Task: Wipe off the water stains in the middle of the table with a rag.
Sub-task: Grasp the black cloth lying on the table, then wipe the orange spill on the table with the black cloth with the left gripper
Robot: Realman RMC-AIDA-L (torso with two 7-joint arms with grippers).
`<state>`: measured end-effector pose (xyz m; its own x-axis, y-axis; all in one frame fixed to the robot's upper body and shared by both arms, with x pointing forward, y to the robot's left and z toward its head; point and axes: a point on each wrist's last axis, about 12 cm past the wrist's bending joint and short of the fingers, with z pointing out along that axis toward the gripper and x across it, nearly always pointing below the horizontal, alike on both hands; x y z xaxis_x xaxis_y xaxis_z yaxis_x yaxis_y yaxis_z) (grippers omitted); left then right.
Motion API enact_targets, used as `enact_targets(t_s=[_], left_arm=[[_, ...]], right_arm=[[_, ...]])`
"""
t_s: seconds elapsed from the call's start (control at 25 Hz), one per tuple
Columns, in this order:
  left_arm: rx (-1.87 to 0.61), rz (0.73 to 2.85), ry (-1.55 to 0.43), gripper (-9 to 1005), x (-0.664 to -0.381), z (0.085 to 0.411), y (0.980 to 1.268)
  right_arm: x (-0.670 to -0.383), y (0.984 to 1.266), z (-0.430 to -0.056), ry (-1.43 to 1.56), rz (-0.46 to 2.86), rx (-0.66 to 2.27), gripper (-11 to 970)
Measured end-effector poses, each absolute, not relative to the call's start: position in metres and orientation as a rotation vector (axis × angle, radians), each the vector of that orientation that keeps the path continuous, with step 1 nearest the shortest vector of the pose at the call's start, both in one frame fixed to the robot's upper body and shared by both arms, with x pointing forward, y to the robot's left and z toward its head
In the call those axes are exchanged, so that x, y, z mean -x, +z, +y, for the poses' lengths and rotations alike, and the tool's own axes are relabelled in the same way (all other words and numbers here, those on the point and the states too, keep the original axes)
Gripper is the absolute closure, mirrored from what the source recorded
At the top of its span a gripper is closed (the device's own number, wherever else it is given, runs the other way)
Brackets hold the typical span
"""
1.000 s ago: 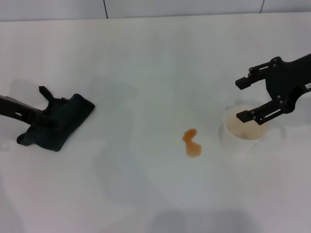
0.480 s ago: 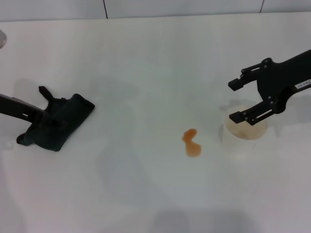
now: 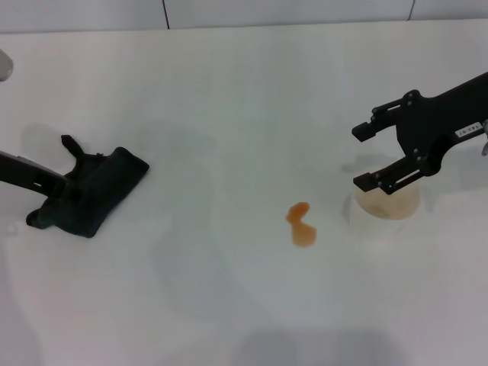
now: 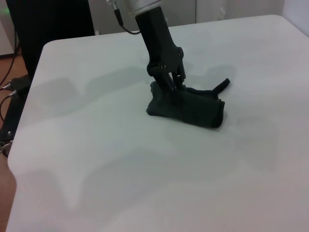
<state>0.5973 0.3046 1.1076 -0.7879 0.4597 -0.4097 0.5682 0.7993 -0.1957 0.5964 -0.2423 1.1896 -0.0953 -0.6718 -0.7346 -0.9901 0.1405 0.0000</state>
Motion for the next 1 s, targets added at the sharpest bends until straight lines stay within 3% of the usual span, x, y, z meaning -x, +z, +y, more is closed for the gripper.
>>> enact_targets(t_s=[0.24,0.32,0.56,1.0], left_arm=[[-0.818,2.653,-0.452,656,-0.601,0.298,1.107],[-0.832,2.646,-0.447,852,-0.602,0.296,1.108],[-0.898,2.577,-0.465,907,-0.614,0.275,1.119],[-1.105,2.415,-0.53,906,-0.637,0.202,1.132]], right_arm=[[-0.597,1.188,-0.242,0.687,1.841,1.593,138],[-0.597,1.188,-0.242,0.683,1.845,1.593,138],[-0.596,1.186,-0.243,0.687,1.851,1.587,138],[-0.598,1.184,-0.236,0.706,1.836,1.599,138]])
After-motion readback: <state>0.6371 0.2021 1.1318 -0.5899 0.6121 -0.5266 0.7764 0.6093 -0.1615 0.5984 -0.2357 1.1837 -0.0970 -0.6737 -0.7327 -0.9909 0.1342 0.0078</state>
